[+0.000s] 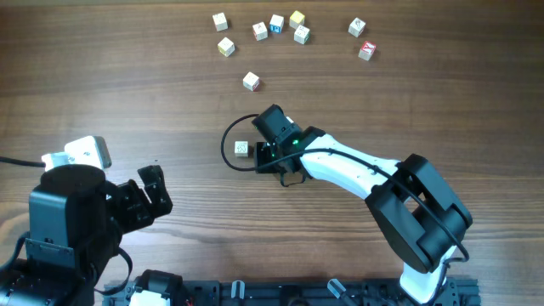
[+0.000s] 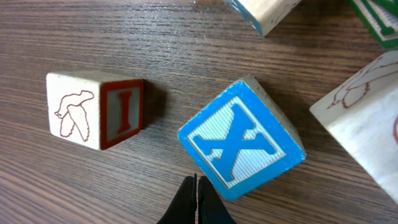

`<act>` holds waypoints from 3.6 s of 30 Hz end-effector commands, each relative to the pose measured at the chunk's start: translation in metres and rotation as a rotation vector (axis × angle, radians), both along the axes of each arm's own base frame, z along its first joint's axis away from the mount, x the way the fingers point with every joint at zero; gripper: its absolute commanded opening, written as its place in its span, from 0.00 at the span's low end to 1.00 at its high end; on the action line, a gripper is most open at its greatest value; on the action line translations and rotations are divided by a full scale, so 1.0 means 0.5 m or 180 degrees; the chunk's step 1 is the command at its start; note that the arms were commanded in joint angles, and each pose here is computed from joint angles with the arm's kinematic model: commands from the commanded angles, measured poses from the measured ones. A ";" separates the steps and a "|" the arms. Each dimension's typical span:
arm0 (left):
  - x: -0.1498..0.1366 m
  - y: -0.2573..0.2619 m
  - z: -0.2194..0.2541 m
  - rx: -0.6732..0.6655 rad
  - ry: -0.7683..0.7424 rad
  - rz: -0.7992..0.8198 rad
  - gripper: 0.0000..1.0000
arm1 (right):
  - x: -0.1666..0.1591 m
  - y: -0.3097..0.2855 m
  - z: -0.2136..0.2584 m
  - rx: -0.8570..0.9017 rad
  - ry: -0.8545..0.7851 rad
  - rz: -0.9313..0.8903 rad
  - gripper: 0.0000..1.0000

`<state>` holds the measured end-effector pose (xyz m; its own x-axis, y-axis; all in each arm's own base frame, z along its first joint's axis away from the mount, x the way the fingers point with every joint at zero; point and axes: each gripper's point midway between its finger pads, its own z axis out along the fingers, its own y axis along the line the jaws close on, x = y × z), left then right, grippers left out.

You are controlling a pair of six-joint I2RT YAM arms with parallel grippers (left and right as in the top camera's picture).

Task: Form a circle

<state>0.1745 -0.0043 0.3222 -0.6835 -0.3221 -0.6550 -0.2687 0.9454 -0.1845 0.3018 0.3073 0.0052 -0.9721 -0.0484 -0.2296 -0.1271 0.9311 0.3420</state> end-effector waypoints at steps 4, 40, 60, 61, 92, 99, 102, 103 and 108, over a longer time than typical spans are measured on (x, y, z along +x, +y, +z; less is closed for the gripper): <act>0.001 0.007 0.001 0.0016 -0.0016 0.0063 1.00 | 0.019 0.012 0.042 0.0115 -0.0153 -0.0065 0.05; 0.001 0.007 0.001 0.0016 -0.0016 0.0063 1.00 | 0.024 -0.016 0.038 -0.0070 -0.0168 -0.0291 0.05; 0.001 0.007 0.001 0.0016 -0.0016 0.0061 1.00 | 0.031 -0.012 0.043 -0.0043 -0.0231 -0.0283 0.05; 0.001 0.007 0.001 0.0016 -0.0015 0.0063 1.00 | 0.032 -0.013 0.043 -0.0047 -0.0235 -0.0286 0.05; 0.001 0.007 0.001 0.0016 -0.0015 0.0063 1.00 | 0.029 0.096 0.189 0.0462 -0.1029 0.0359 0.05; 0.001 0.007 0.001 0.0016 -0.0016 0.0063 1.00 | 0.041 0.095 0.196 0.0351 -0.1230 0.0364 0.06; 0.001 0.007 0.001 0.0016 -0.0016 0.0063 1.00 | 0.045 0.094 0.186 0.0313 -0.1238 0.0348 0.08; 0.001 0.007 0.001 0.0016 -0.0016 0.0063 1.00 | 0.047 0.095 0.177 0.0297 -0.1230 0.0362 0.15; 0.001 0.007 0.001 0.0016 -0.0016 0.0063 1.00 | 0.053 0.103 0.154 0.0247 -0.1275 0.0466 0.64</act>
<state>0.1745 -0.0043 0.3222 -0.6835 -0.3221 -0.6550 -0.2687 0.9454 -0.1845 0.3219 0.3587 0.0928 -0.8016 -0.1218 -0.5854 -0.3826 0.8569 0.3456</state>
